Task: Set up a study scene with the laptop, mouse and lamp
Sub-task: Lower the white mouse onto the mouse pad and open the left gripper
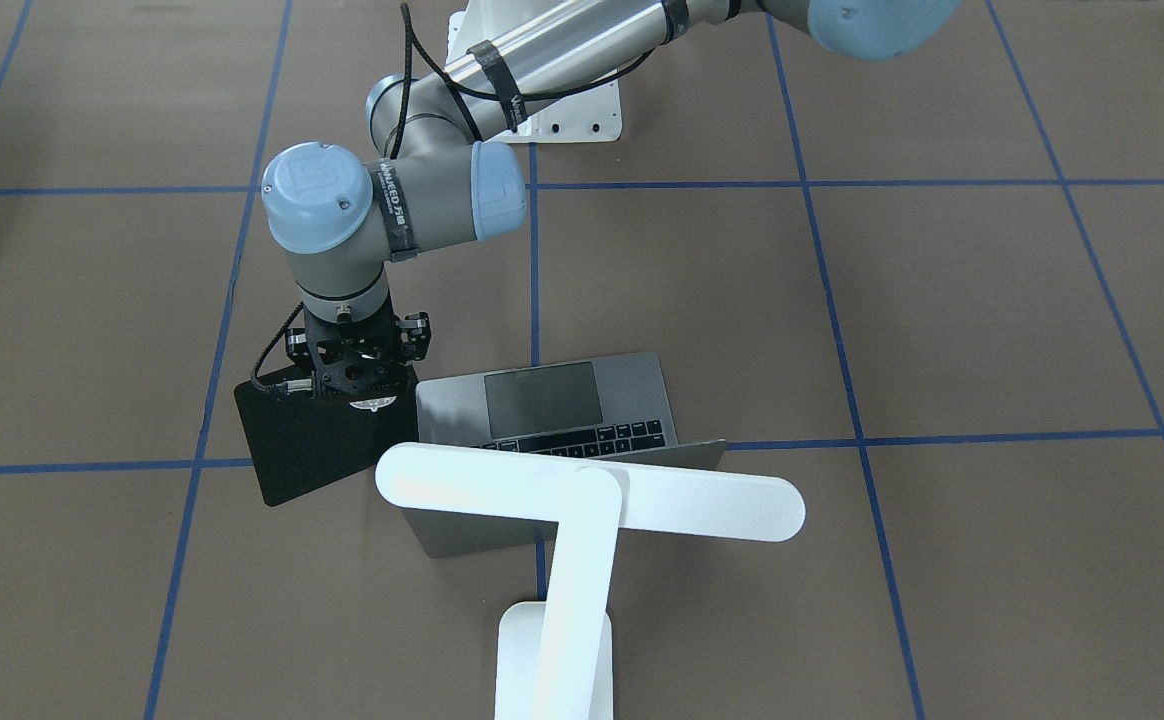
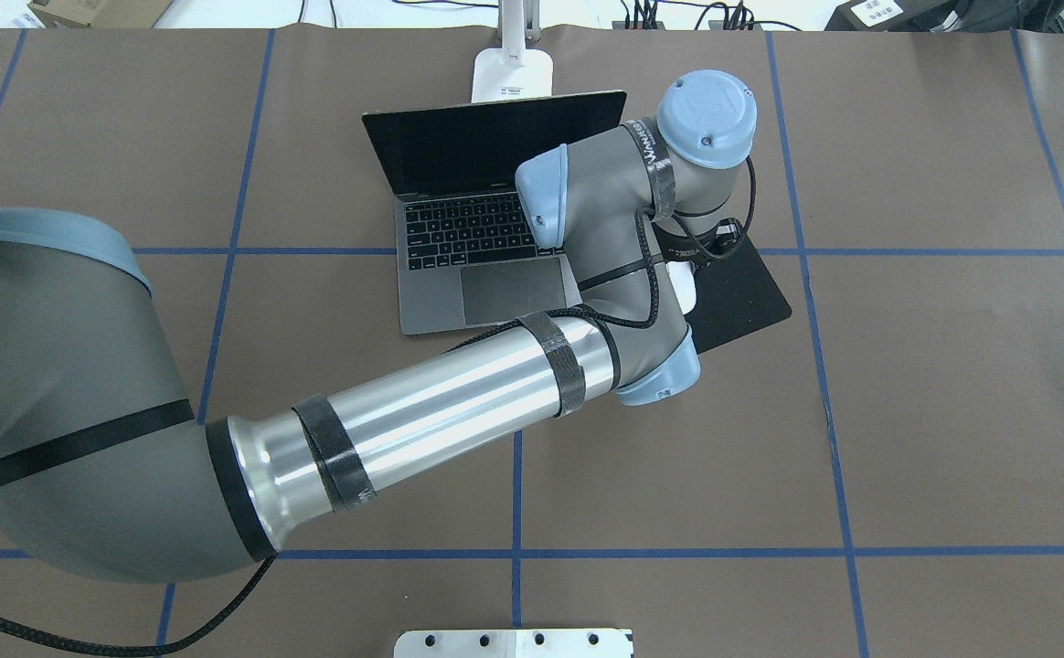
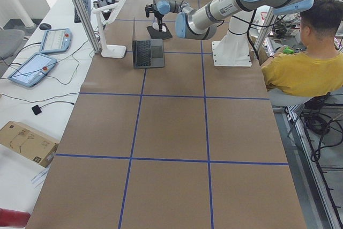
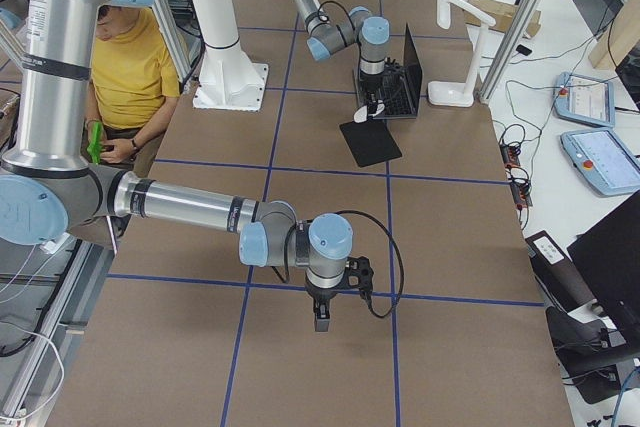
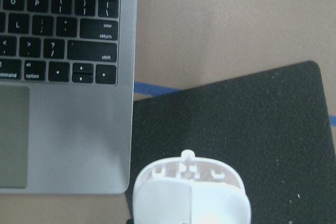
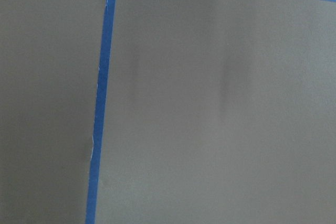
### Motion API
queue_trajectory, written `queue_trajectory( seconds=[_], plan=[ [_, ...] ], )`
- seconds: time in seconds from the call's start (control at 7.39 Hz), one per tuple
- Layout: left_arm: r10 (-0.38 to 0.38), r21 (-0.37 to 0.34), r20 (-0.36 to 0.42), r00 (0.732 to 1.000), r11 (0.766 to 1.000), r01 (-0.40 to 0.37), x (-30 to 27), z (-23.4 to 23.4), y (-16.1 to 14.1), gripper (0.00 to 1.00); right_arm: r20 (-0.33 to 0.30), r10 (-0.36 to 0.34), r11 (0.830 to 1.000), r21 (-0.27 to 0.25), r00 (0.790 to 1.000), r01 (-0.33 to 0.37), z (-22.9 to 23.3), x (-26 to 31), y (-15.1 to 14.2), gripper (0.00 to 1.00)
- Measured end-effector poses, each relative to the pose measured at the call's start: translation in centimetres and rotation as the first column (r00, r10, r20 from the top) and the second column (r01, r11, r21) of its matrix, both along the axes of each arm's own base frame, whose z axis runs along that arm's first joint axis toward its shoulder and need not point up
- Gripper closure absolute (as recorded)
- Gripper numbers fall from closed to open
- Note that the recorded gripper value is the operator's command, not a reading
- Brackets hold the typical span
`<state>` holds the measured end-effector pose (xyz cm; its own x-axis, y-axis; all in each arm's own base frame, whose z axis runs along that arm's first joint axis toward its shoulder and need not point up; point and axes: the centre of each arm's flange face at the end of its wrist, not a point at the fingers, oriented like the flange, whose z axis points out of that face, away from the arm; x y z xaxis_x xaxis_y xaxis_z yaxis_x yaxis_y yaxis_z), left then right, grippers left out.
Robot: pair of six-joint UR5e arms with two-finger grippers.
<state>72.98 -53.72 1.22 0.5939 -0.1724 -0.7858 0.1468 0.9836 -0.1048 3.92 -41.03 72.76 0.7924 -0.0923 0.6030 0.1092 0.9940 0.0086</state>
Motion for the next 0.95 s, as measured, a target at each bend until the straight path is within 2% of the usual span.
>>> queue_trajectory(
  seconds=[0.27, 0.54, 0.95],
  plan=[
    [-0.011, 0.006, -0.005, 1.000, 1.000, 0.011, 0.9, -0.5, 1.0, 0.60, 0.000, -0.001, 1.000, -0.002, 1.000, 0.001, 0.2, 0.0, -0.5, 0.00],
    [-0.025, 0.022, -0.005, 1.000, 0.999, 0.025, 2.3, -0.3, 2.5, 0.53, 0.000, 0.000, 1.000, -0.001, 1.000, 0.000, 0.2, -0.1, -0.7, 0.00],
    [-0.045, 0.049, -0.006, 0.999, 0.998, 0.045, 3.5, 0.3, 3.4, 0.25, 0.000, 0.000, 1.000, -0.002, 1.000, 0.000, 0.2, -0.1, -0.6, 0.00]
  ],
)
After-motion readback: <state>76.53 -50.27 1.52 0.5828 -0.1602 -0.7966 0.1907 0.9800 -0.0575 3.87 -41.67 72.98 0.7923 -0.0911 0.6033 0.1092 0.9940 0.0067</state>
